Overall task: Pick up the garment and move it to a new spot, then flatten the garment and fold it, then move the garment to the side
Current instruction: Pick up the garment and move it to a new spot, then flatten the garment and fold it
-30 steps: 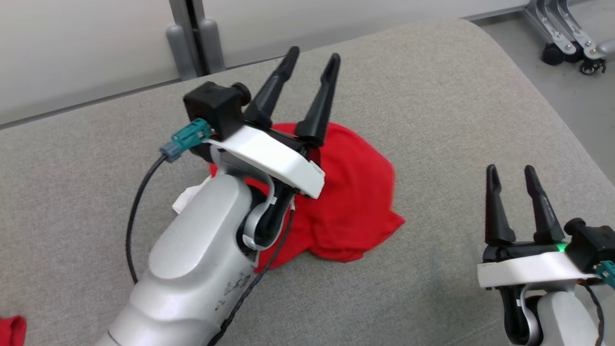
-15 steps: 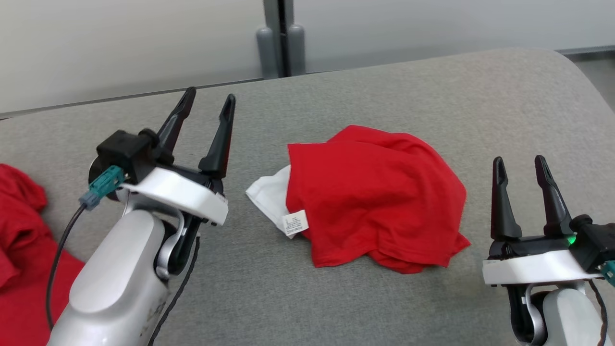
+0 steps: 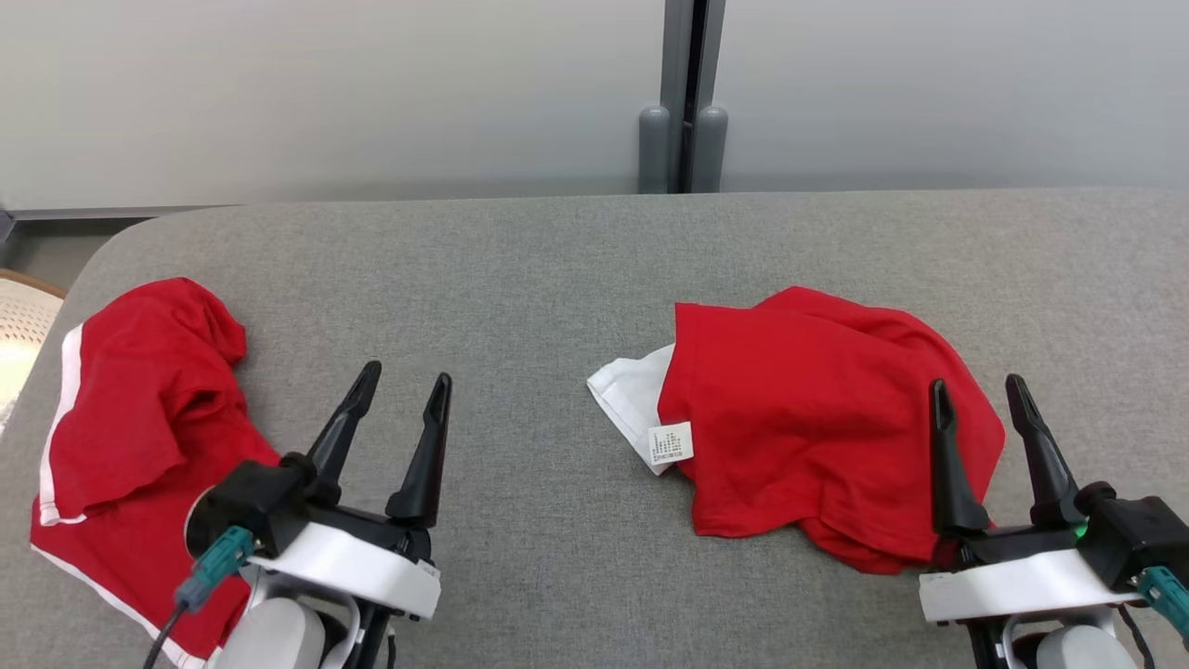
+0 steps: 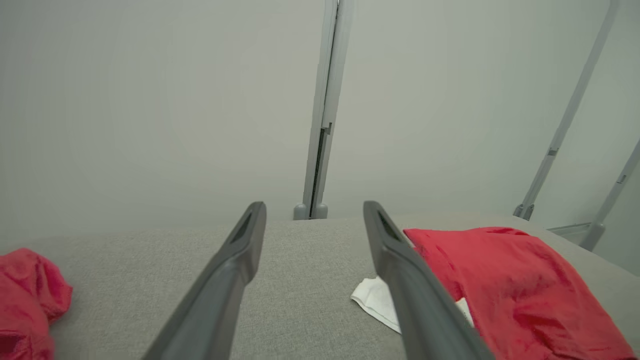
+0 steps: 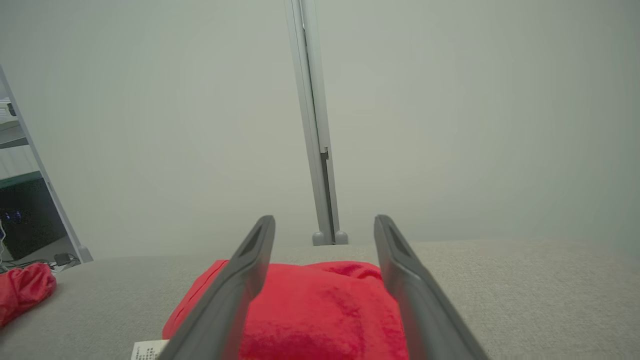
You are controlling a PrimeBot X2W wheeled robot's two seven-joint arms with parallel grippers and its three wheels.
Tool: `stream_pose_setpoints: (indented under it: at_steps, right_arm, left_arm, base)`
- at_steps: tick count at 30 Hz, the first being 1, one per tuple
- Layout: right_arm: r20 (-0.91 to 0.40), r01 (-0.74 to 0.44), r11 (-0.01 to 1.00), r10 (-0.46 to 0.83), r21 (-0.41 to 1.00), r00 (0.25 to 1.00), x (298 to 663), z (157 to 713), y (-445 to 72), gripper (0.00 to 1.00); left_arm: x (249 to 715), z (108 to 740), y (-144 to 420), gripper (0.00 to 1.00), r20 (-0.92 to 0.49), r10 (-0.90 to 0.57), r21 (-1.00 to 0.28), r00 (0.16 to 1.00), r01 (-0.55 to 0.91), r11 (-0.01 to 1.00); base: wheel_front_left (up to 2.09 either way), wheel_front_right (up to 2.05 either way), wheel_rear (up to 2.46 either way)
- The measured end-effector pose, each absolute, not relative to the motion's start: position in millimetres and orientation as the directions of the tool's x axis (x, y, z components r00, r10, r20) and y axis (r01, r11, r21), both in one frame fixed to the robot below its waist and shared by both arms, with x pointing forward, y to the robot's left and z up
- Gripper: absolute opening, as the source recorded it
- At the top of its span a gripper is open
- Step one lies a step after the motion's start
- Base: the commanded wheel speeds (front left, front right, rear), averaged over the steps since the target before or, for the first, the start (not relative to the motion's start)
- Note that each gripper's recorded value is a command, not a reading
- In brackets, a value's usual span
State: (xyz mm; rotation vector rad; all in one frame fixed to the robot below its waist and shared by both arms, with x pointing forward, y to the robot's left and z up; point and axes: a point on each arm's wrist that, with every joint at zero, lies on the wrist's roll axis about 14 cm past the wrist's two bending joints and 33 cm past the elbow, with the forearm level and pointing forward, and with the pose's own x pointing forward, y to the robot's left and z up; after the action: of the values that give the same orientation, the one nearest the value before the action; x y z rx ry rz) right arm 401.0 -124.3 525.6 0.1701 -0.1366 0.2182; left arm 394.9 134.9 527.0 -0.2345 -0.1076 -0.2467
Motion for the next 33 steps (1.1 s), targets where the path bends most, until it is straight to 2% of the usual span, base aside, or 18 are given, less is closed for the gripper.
stream_pose_setpoints:
  at_steps: [8, 22, 27, 30, 33]
  right_arm:
    - [0.147, -0.244, 0.957, 0.222, 0.154, 0.964, 392, 524, -118, 1.0]
    - [0.141, -0.251, 0.956, 0.23, 0.151, 0.963, 390, 523, -116, 1.0]
    - [0.119, -0.367, 0.918, 0.351, 0.149, 0.929, 386, 515, -74, 1.0]
    - [-0.012, -0.493, 0.854, 0.502, 0.166, 0.865, 370, 474, -24, 1.0]
    - [-0.089, -0.526, 0.836, 0.542, 0.156, 0.836, 377, 455, -11, 1.0]
  left_arm:
    - [379, 528, 141, 1.0, 0.153, -0.158, -0.257, 0.975, 0.194, 0.947]
    - [376, 525, 138, 1.0, 0.149, -0.152, -0.253, 0.977, 0.186, 0.949]
    - [376, 522, 139, 1.0, 0.139, -0.148, -0.259, 0.979, 0.181, 0.949]
    - [376, 516, 142, 1.0, 0.121, -0.139, -0.269, 0.983, 0.167, 0.949]
    - [375, 509, 139, 1.0, 0.098, -0.145, -0.283, 0.985, 0.167, 0.945]
  base:
    - [0.0, 0.0, 0.0]
    - [0.0, 0.0, 0.0]
    - [0.0, 0.0, 0.0]
    - [0.0, 0.0, 0.0]
    - [0.0, 0.0, 0.0]
